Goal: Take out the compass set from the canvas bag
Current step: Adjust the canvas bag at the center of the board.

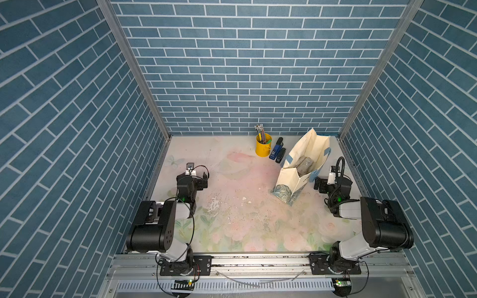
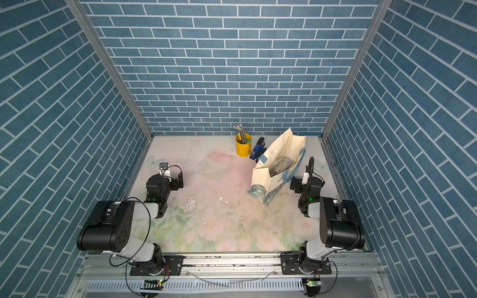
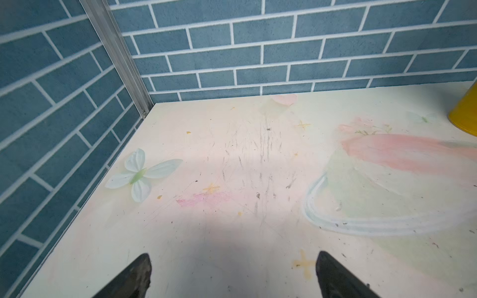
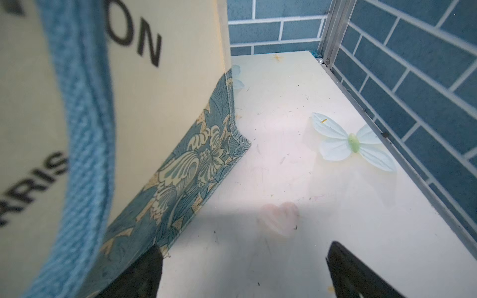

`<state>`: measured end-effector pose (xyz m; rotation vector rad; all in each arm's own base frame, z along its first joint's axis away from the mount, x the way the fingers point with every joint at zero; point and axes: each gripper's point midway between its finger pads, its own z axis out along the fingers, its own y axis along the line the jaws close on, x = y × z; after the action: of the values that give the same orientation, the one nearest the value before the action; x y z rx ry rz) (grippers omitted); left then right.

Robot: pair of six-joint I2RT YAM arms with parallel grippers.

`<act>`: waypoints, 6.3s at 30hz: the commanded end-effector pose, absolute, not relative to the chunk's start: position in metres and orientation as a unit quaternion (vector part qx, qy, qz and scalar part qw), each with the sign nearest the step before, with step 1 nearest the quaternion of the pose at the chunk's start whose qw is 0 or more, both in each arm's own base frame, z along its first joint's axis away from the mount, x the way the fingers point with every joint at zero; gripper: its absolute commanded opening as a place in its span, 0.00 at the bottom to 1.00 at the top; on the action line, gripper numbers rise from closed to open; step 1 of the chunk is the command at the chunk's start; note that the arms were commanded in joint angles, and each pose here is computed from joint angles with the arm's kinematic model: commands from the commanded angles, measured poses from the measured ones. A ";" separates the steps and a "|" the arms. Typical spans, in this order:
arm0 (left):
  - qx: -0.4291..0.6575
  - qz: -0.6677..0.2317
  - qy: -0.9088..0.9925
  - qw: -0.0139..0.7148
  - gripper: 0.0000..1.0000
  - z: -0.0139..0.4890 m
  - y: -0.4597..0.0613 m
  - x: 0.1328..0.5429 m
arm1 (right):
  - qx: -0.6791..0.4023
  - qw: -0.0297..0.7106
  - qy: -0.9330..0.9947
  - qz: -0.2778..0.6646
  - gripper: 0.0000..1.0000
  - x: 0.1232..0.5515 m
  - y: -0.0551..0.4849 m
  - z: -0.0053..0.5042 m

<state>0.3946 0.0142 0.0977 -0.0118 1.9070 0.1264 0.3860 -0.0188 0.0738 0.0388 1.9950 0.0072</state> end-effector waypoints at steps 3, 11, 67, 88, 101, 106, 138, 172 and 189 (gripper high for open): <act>-0.004 0.053 0.817 0.574 1.00 0.094 0.014 0.394 | 0.013 0.558 0.830 0.003 0.99 0.396 -0.018 0.087; -0.003 0.053 0.817 0.574 1.00 0.094 0.014 0.393 | 0.012 0.560 0.829 0.004 0.99 0.396 -0.018 0.087; 0.235 -0.299 0.884 0.273 1.00 0.274 -0.317 0.364 | 0.192 0.323 0.903 0.210 0.53 0.383 0.073 0.213; 0.274 -0.323 0.872 0.246 0.97 0.242 -0.456 0.402 | 0.132 0.332 0.907 0.222 0.28 0.355 0.091 0.226; 0.237 -0.394 0.858 0.231 0.73 0.235 -0.473 0.415 | 0.120 0.325 0.910 0.229 0.26 0.352 0.095 0.213; 0.241 -0.374 0.868 0.220 0.46 0.225 -0.469 0.413 | 0.115 0.321 0.910 0.234 0.25 0.349 0.098 0.212; 0.242 -0.256 0.880 0.319 0.00 0.314 -0.302 0.367 | 0.018 0.282 0.910 0.302 0.20 0.323 0.235 0.209; 0.285 -0.253 0.869 0.316 0.00 0.309 -0.270 0.339 | -0.560 0.453 0.690 0.071 0.93 0.282 0.232 0.310; 0.334 -0.243 0.854 0.316 0.00 0.307 -0.264 0.321 | -0.677 0.502 0.538 0.011 0.98 0.365 0.304 0.309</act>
<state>0.3304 -0.2628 0.2692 0.8401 2.3904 -0.5948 0.3662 0.2927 0.2671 -1.6255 1.4797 0.0382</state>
